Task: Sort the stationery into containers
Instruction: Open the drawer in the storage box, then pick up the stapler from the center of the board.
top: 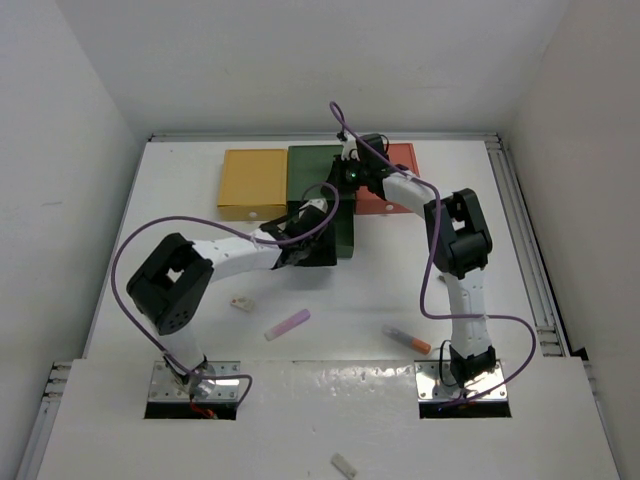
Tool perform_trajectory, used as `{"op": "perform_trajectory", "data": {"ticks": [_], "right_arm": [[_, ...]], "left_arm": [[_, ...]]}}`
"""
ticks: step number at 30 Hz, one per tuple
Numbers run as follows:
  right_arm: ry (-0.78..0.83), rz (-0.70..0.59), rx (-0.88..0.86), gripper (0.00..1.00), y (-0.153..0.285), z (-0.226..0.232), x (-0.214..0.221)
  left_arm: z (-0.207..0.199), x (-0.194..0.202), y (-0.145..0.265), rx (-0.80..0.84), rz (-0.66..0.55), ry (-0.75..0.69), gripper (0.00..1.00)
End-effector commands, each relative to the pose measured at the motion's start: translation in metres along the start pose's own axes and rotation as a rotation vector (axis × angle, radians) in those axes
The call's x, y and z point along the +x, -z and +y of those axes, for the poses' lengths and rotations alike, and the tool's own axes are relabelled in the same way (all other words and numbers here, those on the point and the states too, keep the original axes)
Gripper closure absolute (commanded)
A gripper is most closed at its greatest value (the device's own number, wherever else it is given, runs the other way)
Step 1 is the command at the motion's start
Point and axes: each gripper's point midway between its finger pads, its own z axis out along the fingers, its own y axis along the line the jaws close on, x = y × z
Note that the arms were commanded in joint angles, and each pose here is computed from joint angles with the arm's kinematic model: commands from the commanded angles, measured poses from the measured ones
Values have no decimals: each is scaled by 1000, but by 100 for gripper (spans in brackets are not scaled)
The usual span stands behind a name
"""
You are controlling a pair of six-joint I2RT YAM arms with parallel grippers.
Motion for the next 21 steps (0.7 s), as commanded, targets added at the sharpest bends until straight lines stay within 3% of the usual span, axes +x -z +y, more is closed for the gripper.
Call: {"op": "perform_trajectory", "data": {"ticks": [1,3,5,6,7,10,15,16,18,19,21], "right_arm": [[49,-47,19,100,11,12,-25],[60,-62,23,99,16,17,-33],[72,-86,22,90,26,24,-45],[73,-93,25,85,30,27,-48],[86,-121,18,74,40,34,-60],[113,-165,16,60,60,47,-80],[202,-238,27,54,133,69,-106],[219,-232,25,53,145,71,-105],[264,-190,37,50,178,70,-91],[277,-165,33,50,190,67,-83],[323,-91,37,49,216,67,-51]], "left_arm": [[-29,-31,33,97,-80,-49,34],[-32,-37,42,113,-101,-83,34],[-40,-48,61,148,-145,-122,30],[-43,-52,68,162,-163,-138,17],[-48,-58,83,190,-190,-149,15],[-51,-66,114,231,-239,-198,15],[-13,-90,164,186,-337,-296,11],[-1,-92,169,165,-347,-421,10],[26,-104,189,124,-391,-526,6],[31,-96,192,162,-375,-690,6],[41,-94,209,195,-405,-847,5]]}}
